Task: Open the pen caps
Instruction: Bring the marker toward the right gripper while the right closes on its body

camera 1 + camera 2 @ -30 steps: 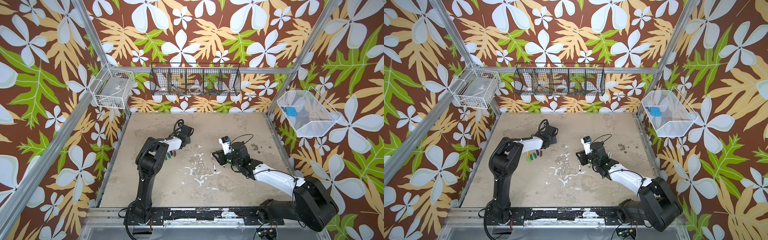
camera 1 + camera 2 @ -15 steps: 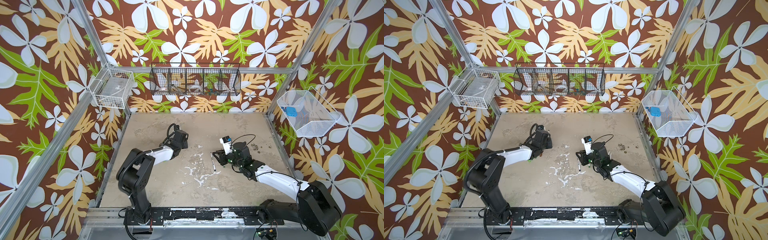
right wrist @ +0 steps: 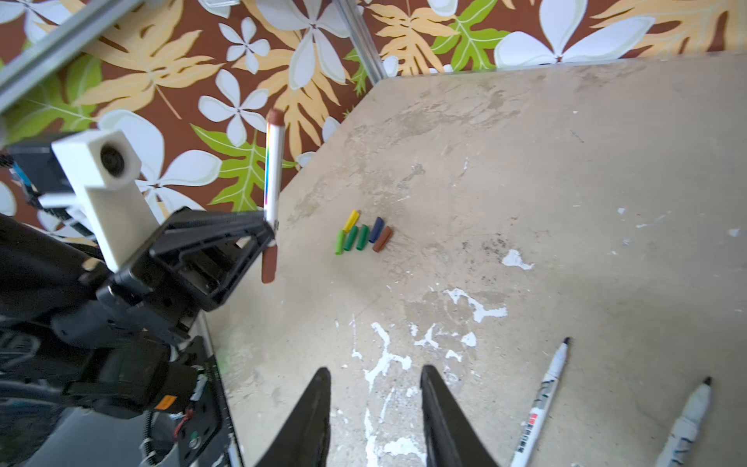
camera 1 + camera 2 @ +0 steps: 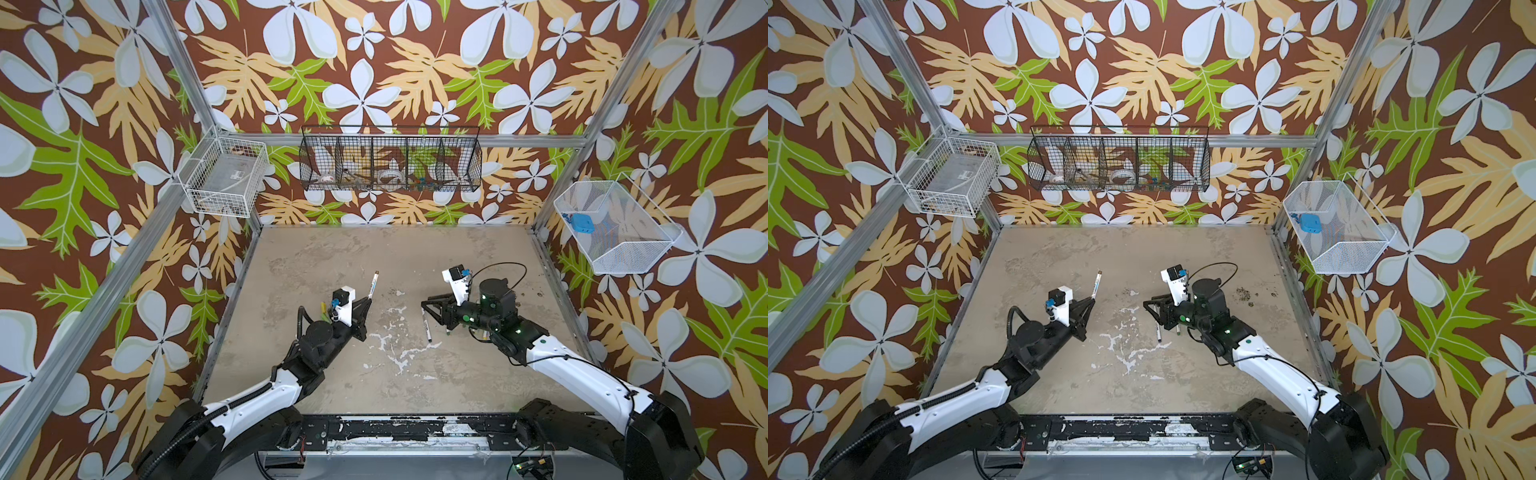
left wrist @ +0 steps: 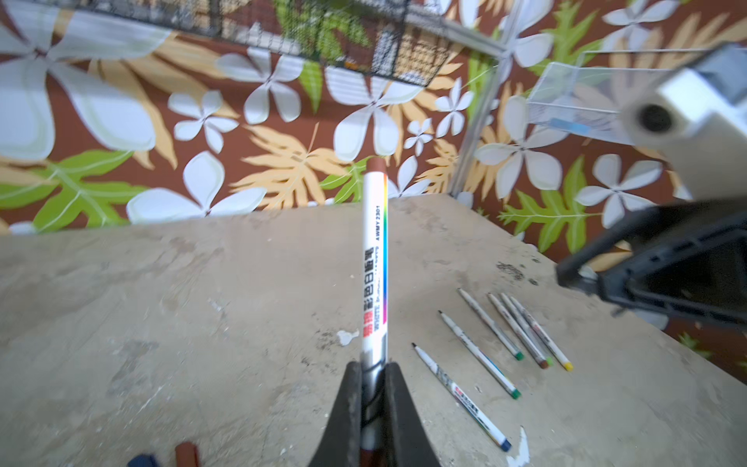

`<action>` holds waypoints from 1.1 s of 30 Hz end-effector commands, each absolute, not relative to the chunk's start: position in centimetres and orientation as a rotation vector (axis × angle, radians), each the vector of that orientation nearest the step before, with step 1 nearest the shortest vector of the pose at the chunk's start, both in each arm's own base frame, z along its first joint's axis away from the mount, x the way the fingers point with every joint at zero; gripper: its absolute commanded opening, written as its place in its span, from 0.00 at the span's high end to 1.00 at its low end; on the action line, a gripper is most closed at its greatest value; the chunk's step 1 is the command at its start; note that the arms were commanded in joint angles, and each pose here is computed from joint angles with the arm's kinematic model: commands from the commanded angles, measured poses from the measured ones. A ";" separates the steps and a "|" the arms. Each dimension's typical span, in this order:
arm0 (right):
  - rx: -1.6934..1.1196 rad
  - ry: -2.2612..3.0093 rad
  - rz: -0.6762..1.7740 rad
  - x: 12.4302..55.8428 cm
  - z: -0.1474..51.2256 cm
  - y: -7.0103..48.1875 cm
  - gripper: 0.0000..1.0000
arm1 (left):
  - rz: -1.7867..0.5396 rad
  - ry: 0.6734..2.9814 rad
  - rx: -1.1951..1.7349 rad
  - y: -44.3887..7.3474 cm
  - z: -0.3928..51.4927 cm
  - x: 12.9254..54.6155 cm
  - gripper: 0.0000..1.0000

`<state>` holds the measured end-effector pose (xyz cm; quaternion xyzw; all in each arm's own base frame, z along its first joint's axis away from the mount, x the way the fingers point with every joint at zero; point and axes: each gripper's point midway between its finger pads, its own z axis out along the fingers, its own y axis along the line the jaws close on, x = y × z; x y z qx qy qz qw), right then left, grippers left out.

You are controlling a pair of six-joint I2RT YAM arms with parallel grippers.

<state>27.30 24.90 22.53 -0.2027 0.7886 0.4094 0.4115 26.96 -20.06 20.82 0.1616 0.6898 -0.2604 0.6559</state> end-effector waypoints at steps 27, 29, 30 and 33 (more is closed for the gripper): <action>-0.632 2.147 1.476 22.0 24.7 28.2 0.55 | -0.698 1.283 0.868 -25.7 20.6 20.1 0.92; -0.640 2.153 1.480 22.0 24.6 28.6 0.57 | -0.703 1.280 0.873 -25.8 20.7 20.1 0.92; -0.647 2.156 1.481 22.0 24.6 28.8 0.58 | -0.704 1.282 0.875 -25.8 20.6 20.1 0.92; -0.666 2.164 1.486 21.8 24.6 29.5 0.60 | -0.710 1.282 0.883 -26.0 20.6 20.0 0.92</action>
